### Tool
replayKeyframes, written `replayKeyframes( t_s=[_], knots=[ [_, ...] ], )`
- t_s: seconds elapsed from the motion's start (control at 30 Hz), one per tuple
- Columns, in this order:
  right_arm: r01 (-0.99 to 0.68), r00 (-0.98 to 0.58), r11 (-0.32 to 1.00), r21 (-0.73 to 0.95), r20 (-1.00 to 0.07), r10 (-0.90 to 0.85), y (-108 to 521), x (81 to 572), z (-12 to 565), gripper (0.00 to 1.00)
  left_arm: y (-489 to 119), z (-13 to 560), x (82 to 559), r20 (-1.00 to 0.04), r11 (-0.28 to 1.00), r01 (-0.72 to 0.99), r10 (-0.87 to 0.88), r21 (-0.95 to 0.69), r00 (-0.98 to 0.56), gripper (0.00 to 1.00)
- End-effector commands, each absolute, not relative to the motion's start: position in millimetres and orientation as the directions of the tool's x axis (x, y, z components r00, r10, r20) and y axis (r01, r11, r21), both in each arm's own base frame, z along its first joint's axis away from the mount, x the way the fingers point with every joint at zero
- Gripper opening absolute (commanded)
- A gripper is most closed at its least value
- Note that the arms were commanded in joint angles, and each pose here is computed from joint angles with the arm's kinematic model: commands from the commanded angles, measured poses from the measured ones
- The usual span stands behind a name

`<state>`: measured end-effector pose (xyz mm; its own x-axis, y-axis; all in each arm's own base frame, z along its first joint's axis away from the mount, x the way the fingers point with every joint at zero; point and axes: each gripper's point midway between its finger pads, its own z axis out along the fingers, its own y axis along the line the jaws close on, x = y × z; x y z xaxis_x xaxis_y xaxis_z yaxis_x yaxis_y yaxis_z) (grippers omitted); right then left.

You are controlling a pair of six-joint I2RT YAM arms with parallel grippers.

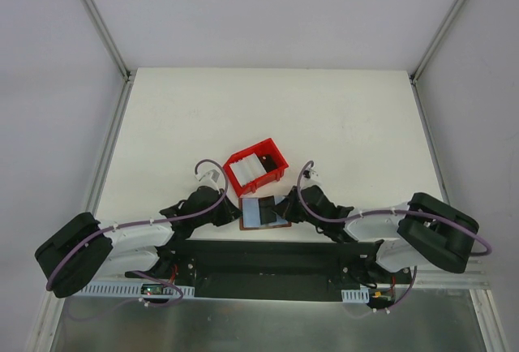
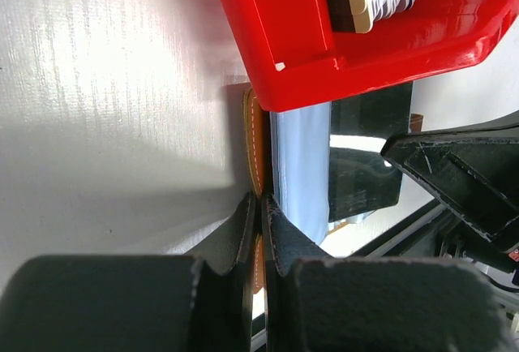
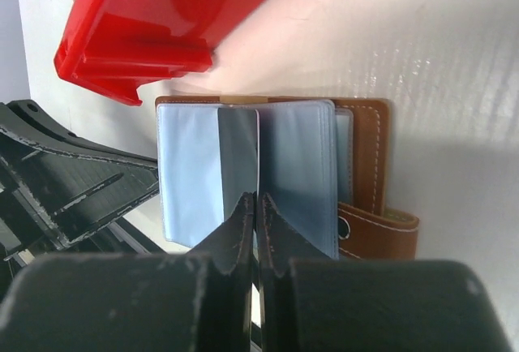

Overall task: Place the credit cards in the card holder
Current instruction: Insert the credit card into the card holder.

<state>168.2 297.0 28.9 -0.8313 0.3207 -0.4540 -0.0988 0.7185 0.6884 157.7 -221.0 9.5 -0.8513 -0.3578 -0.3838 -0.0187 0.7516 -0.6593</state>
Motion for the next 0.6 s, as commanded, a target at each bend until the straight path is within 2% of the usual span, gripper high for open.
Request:
replayKeyframes(
  t_s=[0.0,0.17,0.57],
  knots=[
    [-0.055,-0.789,0.714,0.698,-0.469,0.397,281,171,27,0.0,-183,-36,124,-0.311,0.847,-0.103,-0.301,-0.521,-0.901,0.0],
    [-0.076,-0.794,0.752,0.655,-0.496,0.352,275,169,29,0.0,-182,-36,126,-0.318,0.848,-0.109,-0.31,-0.518,-0.896,0.0],
    [-0.069,-0.85,0.746,0.662,-0.43,0.303,299,158,16,0.0,-182,-38,127,-0.318,0.856,-0.105,-0.299,-0.507,-0.9,0.0]
  ],
)
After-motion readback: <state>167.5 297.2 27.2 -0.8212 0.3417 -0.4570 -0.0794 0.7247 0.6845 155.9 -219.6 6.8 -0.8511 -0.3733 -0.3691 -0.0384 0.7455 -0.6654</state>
